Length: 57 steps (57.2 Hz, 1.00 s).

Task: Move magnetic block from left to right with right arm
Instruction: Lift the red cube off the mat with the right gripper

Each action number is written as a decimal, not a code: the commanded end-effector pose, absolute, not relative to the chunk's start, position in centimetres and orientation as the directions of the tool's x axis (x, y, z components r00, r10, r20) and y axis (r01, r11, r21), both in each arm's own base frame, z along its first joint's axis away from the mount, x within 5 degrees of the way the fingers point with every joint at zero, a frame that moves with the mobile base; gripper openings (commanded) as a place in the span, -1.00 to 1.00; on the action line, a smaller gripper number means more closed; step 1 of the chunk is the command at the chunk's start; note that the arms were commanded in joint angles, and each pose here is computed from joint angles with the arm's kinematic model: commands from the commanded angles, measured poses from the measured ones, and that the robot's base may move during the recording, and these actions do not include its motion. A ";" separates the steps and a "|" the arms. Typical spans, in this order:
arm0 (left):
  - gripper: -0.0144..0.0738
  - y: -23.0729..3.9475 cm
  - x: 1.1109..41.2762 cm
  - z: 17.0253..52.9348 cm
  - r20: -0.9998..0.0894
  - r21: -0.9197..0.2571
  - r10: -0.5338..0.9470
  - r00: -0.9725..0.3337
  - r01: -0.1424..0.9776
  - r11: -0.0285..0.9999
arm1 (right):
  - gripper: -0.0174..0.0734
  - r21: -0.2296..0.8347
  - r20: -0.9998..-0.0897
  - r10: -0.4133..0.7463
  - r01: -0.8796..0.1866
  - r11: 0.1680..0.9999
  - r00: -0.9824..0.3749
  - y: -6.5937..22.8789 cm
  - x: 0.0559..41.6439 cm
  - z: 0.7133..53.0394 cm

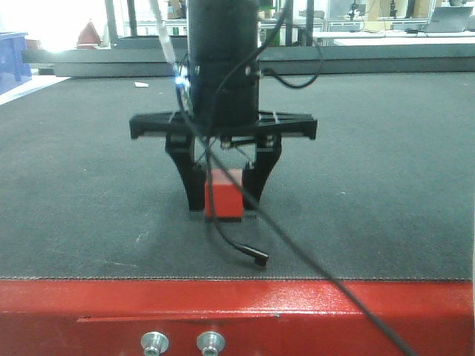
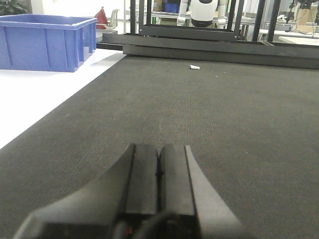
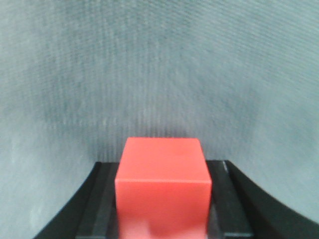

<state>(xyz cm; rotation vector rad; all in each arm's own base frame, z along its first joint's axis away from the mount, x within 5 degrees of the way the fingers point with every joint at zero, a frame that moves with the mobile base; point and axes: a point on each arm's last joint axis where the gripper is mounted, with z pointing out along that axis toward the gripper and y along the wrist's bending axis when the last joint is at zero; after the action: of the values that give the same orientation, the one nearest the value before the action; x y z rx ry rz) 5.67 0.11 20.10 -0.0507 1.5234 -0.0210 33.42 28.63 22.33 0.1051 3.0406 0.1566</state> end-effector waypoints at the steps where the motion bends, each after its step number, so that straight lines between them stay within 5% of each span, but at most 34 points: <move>1: -0.96 0.1 5.6 20.6 -0.990 -0.056 -0.055 0.131 -0.011 0.998 | 0.11 0.166 -0.178 0.060 0.030 0.986 -0.982 26.9 33.0 27.7; 13: -0.96 0.1 5.6 20.6 -0.990 -0.056 -0.055 0.131 -0.011 0.998 | 0.11 0.148 -0.252 -0.106 -0.147 0.978 -0.962 23.3 32.3 29.6; 23: -0.96 0.1 5.6 20.6 -0.990 -0.056 -0.055 0.131 -0.011 0.998 | 0.11 0.151 -0.377 -0.129 -0.198 0.969 -0.917 18.1 31.1 31.0; 44: -0.96 0.1 5.6 20.6 -0.990 -0.056 -0.055 0.131 -0.011 0.998 | 0.11 0.119 -0.679 0.041 -0.055 0.991 -0.733 4.4 25.9 30.6; 57: -0.96 0.1 5.6 20.6 -0.990 -0.056 -0.055 0.131 -0.011 0.998 | 0.11 0.150 -0.820 0.175 0.089 0.985 -0.545 -0.3 21.8 29.4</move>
<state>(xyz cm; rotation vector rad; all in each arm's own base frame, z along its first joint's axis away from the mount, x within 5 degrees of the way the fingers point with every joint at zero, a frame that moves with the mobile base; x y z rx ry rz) 5.67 0.11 20.10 -0.0507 1.5234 -0.0210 22.75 0.87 27.55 0.1492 2.3754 0.1292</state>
